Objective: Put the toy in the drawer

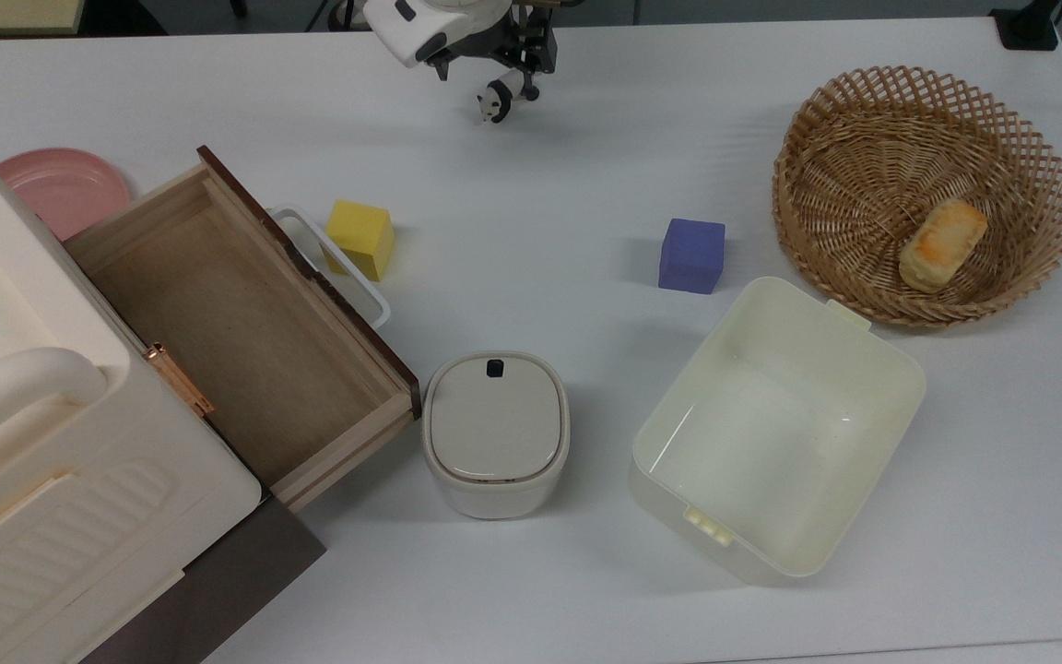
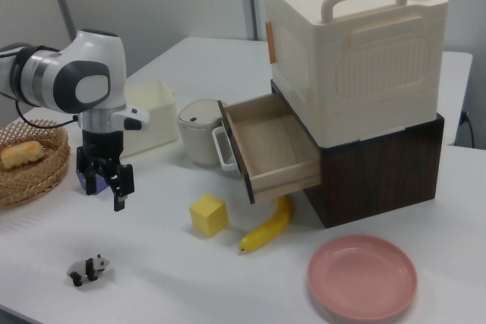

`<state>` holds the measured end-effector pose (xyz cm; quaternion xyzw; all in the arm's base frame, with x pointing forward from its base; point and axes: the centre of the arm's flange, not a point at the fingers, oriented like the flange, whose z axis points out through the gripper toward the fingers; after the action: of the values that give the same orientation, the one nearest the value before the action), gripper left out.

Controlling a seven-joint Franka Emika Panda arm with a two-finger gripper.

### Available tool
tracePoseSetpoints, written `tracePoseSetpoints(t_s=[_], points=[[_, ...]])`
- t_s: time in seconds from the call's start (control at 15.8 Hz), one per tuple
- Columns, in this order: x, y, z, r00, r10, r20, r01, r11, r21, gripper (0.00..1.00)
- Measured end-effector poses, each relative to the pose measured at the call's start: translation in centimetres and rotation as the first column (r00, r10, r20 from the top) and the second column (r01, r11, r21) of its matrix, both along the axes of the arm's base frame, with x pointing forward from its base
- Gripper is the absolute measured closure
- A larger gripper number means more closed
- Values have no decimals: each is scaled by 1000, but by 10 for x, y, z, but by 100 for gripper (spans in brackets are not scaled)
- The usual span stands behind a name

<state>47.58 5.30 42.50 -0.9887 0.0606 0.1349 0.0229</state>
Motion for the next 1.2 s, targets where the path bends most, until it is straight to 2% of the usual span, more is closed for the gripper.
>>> tracePoseSetpoints(t_s=[0.19, 0.44, 0.82, 1.2], points=[[-17, 11, -25, 1000, -19, -7, 19, 1000, -20, 0], [-44, 64, -67, 999, -40, 33, 43, 996, -80, 0], [-53, 48, -85, 999, -50, 7, 50, 991, -126, 0], [-67, 42, -102, 998, -50, -33, 45, 989, -143, 9]])
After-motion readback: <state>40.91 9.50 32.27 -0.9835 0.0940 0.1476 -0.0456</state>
